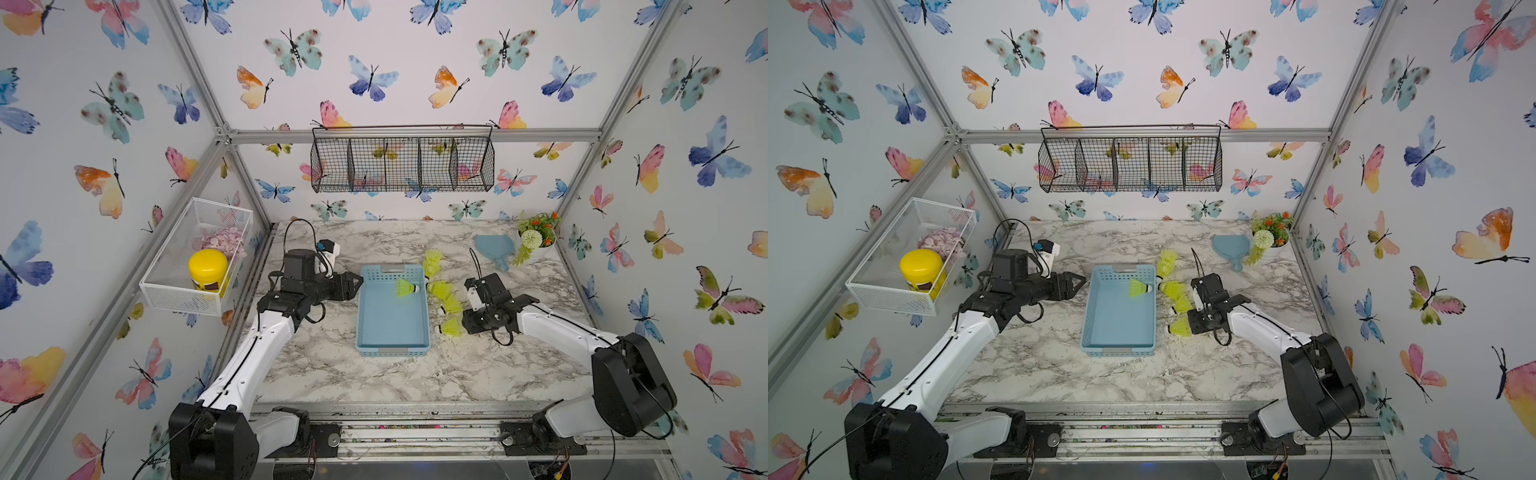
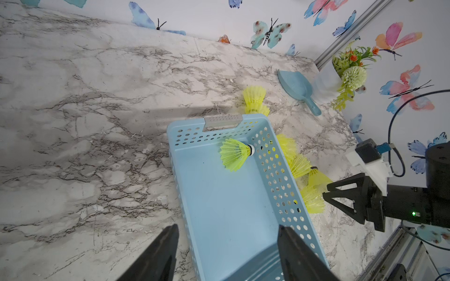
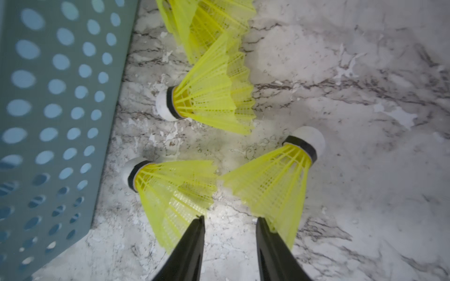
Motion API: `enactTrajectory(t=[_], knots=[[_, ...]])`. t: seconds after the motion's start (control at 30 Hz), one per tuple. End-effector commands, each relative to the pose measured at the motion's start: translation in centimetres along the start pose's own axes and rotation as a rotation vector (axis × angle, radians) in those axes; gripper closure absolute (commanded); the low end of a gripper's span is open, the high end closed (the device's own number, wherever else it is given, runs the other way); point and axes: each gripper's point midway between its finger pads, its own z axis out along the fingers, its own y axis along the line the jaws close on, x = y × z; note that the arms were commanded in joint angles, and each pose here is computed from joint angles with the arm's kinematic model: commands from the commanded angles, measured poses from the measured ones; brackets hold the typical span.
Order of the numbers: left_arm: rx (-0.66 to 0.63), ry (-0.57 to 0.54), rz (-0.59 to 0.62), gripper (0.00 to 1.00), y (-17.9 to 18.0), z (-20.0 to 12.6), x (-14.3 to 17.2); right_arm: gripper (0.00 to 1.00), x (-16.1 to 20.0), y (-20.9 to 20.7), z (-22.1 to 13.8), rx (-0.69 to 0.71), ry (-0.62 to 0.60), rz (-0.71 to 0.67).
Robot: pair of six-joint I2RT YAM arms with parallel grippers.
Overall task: Put the shuttlecocks into the storage box
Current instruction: Pick up the shuttlecock at the center of the board.
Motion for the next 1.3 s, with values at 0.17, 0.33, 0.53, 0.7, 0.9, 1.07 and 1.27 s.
enactTrajectory(t=[0.17, 0.33, 0.53, 0.7, 0.9, 1.07, 1.27], knots=[[0.028, -0.008, 0.001, 0.31, -0.2, -0.2, -0.1, 0.43, -3.8, 2.3, -4.2, -0.1, -0.224, -0.049], [0.032, -0.01, 0.005, 0.31, -0.3, -0.3, -0.2, 0.36, -3.5, -1.5, -3.8, 0.109, -0.218, 0.001], [0.029, -0.01, 0.002, 0.31, -0.2, -0.3, -0.2, 0.36, -3.0, -3.4, -2.2, 0.096, -0.174, 0.098], [0.026, -0.012, 0.002, 0.31, -0.1, -0.5, -0.2, 0.42, -3.1, -5.3, -2.2, 0.09, -0.215, 0.196], [0.092, -0.019, -0.031, 0.31, -0.3, -0.3, -0.2, 0.59, -0.3, -7.1, 0.8, 0.123, -0.071, 0.28], [0.059, -0.022, -0.029, 0.31, 0.2, -0.6, -0.5, 0.64, 0.4, -6.6, 1.7, 0.094, -0.022, 0.269], [0.064, -0.016, -0.043, 0.31, 0.5, -0.4, -0.3, 0.64, 1.2, -4.6, 3.2, -0.035, 0.035, 0.216]])
